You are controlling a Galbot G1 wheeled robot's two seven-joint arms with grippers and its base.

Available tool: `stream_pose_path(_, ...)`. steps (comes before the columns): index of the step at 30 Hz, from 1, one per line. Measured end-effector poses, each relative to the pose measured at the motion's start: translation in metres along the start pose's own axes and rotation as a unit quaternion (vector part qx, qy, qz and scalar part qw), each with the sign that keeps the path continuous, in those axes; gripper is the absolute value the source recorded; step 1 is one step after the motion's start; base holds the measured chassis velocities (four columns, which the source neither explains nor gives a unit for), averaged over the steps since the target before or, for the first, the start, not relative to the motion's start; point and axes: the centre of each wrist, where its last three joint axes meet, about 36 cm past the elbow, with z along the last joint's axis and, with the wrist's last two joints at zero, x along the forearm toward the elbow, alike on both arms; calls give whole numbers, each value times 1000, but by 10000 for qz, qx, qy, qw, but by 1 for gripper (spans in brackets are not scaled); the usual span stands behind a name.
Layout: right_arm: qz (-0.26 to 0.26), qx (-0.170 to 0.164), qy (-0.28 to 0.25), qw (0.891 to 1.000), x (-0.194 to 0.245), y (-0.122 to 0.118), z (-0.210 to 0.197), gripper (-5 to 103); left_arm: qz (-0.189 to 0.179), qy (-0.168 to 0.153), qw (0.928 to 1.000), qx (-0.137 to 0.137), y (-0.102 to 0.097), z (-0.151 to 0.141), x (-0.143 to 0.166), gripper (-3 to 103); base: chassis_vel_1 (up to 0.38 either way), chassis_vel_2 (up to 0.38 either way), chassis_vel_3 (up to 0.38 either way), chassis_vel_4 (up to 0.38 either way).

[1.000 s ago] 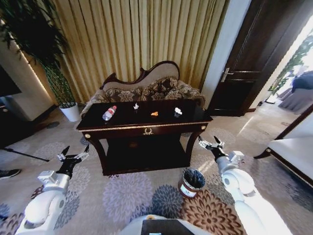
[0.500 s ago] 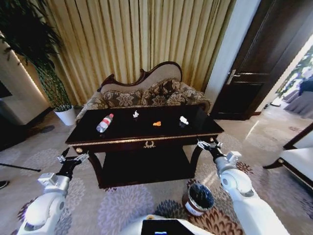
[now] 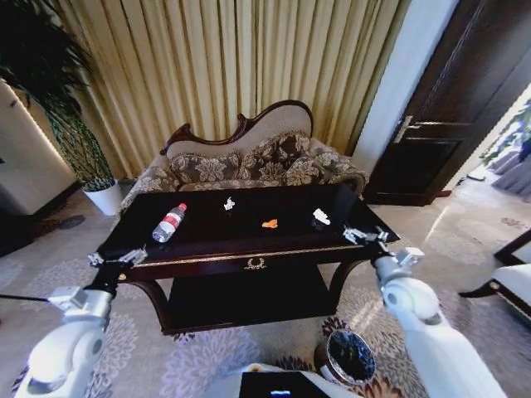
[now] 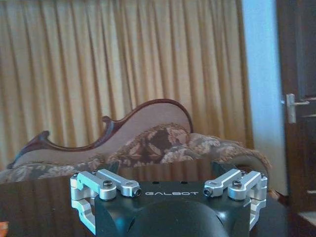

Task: Move to the front of the table and place the trash on the table into the trash bin.

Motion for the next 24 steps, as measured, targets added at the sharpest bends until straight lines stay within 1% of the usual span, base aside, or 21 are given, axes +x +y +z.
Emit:
stream_pose_path(2,-230,29,66,9997,-13,5,-12,100,10,-20,10000,-26,0,-9,-4,100,34,-66,-40,38)
stream_pose_path(4,-282,37,86,9996,-17,6,-13,100,10,-15,10000,-30,0,-10,-5,100,3,-33,-20,11)
stream_pose_path(6,-472,123,256,9985,-36,10,-15,100,19,4,10000,-72,3,-14,-8,100,0,0,0,0)
stream_pose_path(7,-472,123,256,9985,-36,10,-15,100,19,4,10000,-72,3,-14,-8,100,0,0,0,0)
stream_pose_path(10,-727,379,638,9946,-84,19,-12,100,-39,93,9999,-134,10,-10,-10,100,0,0,0,0)
stream_pose_path(11,-727,379,638,9946,-84,19,-12,100,-39,93,9999,-134,10,-10,-10,100,0,0,0,0)
stream_pose_path(13,-782,535,810,9922,-114,23,-14,100,-66,133,9998,-103,10,-7,-8,100,0,0,0,0)
stream_pose_path(14,-782,535,810,9922,-114,23,-14,100,-66,133,9998,-103,10,-7,-8,100,0,0,0,0)
stream_pose_path(17,-742,673,1040,9895,-141,23,-16,100,-89,172,9998,-58,7,-5,-3,100,0,0,0,0)
stream_pose_path(18,-742,673,1040,9895,-141,23,-16,100,-89,172,9998,-58,7,-5,-3,100,0,0,0,0)
stream_pose_path(21,-698,823,1306,9855,-146,21,-17,100,-110,187,9998,-17,5,-3,1,100,0,0,0,0)
stream_pose_path(22,-698,823,1306,9855,-146,21,-17,100,-110,187,9998,-17,5,-3,1,100,0,0,0,0)
stream_pose_path(24,-679,887,1475,9827,-147,22,-15,100,-103,184,9998,5,3,-3,2,100,0,0,0,0)
